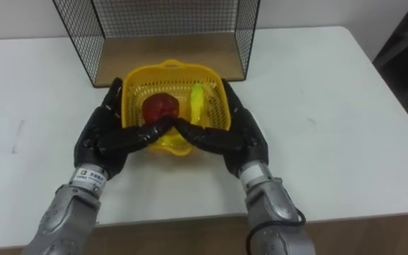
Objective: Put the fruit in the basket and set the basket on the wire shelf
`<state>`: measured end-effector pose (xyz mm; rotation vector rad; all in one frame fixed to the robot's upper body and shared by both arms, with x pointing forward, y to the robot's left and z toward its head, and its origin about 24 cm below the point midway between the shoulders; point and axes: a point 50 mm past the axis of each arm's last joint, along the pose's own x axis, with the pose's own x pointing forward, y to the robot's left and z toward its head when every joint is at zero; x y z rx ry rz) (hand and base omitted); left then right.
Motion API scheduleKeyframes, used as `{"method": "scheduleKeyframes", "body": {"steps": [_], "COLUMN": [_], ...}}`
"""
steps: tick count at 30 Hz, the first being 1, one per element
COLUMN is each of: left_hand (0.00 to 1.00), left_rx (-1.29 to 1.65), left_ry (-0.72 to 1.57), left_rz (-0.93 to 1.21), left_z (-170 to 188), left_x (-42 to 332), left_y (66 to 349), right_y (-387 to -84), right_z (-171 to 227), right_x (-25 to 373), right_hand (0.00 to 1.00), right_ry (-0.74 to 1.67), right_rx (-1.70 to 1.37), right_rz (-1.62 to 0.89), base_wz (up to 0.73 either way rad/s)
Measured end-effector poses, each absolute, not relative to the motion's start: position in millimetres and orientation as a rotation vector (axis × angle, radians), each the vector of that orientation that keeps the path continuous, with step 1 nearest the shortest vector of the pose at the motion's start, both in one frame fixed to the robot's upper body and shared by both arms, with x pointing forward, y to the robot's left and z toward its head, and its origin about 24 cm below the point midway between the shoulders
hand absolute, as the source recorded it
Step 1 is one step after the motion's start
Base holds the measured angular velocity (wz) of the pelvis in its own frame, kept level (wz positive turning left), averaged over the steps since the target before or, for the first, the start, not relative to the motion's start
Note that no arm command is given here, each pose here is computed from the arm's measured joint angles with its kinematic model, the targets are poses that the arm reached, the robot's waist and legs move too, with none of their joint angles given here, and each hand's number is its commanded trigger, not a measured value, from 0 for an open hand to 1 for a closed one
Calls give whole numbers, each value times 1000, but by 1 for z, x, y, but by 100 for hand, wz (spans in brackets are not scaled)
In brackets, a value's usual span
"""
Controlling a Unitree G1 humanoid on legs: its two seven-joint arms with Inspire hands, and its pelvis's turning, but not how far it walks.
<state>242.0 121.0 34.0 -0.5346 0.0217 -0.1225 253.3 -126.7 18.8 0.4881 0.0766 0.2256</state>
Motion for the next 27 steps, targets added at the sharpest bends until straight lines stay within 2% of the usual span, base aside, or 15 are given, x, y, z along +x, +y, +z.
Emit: {"method": "scheduleKeyframes", "body": {"steps": [15, 27], "left_hand": [0, 0], "left_rx": [-627, -627], "left_ry": [-163, -160], "left_rz": [-129, -122], "left_z": [71, 69], "left_x": [250, 250], "left_y": [117, 118], "right_y": [-122, -117], "right_z": [50, 48], "right_x": [261, 261], "right_hand": [0, 0], "right_ry": [-95, -88], "right_rx": [515, 530], "right_rz": [237, 219], "base_wz": [0, 0]}}
